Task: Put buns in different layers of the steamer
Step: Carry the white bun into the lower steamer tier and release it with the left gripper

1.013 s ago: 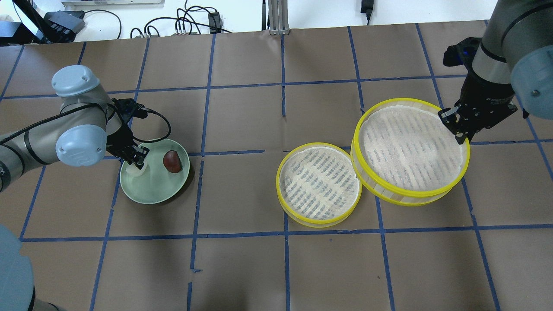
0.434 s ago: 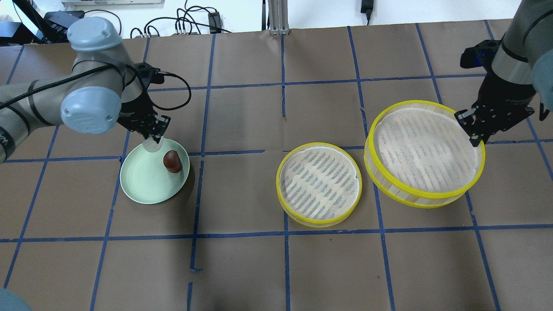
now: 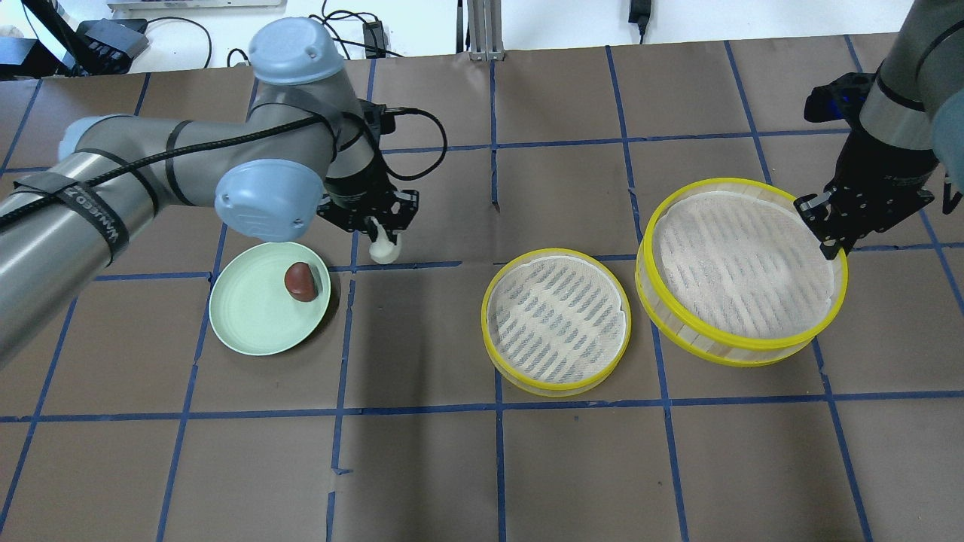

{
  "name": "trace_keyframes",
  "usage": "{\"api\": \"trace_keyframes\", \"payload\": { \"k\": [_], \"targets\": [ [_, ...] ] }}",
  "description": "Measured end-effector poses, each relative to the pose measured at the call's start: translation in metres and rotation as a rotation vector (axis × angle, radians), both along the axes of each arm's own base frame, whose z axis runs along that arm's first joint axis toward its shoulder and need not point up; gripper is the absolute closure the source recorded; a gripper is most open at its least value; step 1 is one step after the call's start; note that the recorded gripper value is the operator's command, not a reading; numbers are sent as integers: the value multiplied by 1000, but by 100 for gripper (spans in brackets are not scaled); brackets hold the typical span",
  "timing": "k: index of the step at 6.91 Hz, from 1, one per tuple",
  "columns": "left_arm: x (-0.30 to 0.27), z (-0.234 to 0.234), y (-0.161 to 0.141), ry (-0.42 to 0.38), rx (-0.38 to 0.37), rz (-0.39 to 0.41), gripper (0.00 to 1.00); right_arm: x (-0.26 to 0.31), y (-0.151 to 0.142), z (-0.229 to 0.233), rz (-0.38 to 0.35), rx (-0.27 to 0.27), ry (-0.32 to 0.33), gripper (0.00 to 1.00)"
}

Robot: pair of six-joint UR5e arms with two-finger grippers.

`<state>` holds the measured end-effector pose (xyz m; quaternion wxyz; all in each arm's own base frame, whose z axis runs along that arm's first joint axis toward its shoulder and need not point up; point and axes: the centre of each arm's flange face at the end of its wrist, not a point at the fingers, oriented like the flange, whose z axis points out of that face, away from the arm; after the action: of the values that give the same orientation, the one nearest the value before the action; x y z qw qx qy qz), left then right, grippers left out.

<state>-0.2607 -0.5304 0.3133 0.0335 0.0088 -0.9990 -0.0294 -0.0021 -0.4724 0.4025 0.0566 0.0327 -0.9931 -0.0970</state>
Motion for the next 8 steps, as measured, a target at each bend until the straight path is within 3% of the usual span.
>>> {"api": "trace_keyframes", "payload": {
  "k": [2,3,5,8],
  "targets": [
    [-111,-17,20,33,20,76,69,1,1,2,-4,-5,-2,93],
    [-149,-40,29,40,19,93,5,1,2,3,-5,-8,-2,93],
    [-178,-59,46,27,26,75,0,3,2,4,-7,-13,-1,93],
    [-124,-9,32,17,38,86,0,12,4,-2,-69,-16,9,95]
  ]
}}
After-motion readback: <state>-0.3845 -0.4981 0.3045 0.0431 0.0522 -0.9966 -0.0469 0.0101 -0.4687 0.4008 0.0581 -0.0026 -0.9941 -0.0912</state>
